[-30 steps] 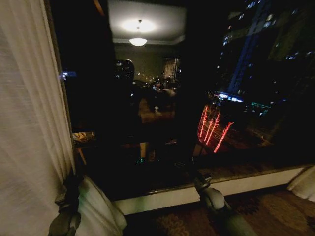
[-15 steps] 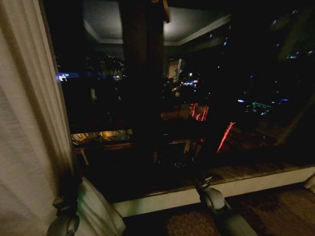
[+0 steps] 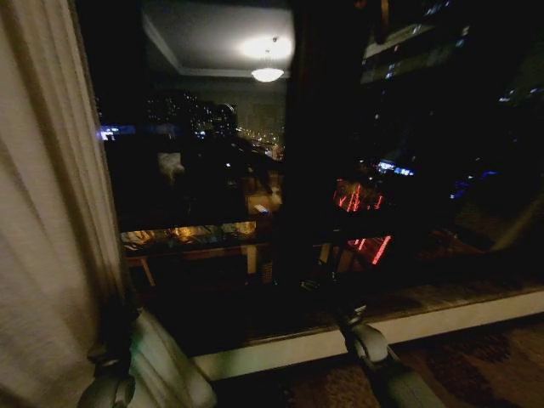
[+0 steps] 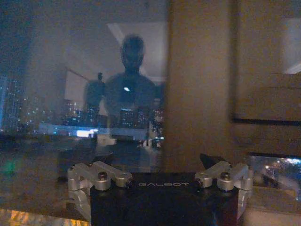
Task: Open the curtains by pulling them apart, changing their state from closed to fully open.
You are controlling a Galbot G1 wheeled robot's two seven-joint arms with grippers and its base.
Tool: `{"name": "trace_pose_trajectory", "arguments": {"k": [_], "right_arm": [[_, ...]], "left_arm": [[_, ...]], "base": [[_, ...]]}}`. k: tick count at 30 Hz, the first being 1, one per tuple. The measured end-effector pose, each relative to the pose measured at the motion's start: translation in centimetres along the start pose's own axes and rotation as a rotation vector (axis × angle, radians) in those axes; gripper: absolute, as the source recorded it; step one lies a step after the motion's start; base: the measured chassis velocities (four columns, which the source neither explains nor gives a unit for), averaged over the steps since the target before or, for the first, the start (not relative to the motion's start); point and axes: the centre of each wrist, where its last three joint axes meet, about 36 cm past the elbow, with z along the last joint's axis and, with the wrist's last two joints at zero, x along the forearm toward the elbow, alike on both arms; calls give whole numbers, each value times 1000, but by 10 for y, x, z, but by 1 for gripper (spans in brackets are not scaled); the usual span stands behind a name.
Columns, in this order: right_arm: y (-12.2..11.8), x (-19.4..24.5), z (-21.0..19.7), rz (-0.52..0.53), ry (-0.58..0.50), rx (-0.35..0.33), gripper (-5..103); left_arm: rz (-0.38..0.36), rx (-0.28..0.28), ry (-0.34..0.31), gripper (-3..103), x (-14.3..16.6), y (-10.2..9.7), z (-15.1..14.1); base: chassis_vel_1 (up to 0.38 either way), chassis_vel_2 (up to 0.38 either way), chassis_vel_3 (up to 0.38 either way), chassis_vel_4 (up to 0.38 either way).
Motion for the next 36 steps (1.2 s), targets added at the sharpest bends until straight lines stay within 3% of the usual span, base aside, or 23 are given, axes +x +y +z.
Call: {"name": "trace_pose_trajectory", "arguments": {"k": [9, 24, 36], "right_arm": [[0, 0, 0, 0, 0, 0, 100], [0, 0, 0, 1, 0, 0, 100], [0, 0, 0, 0, 0, 0, 100]], "left_arm": [[-9, -9, 0, 0, 4, 0, 5], [-28, -24, 10, 0, 2, 5, 11], [-46, -28, 8, 0, 2, 11, 15]], "base": [[261, 217, -257, -234], [14, -5, -2, -1], [234, 92, -244, -89]]}}
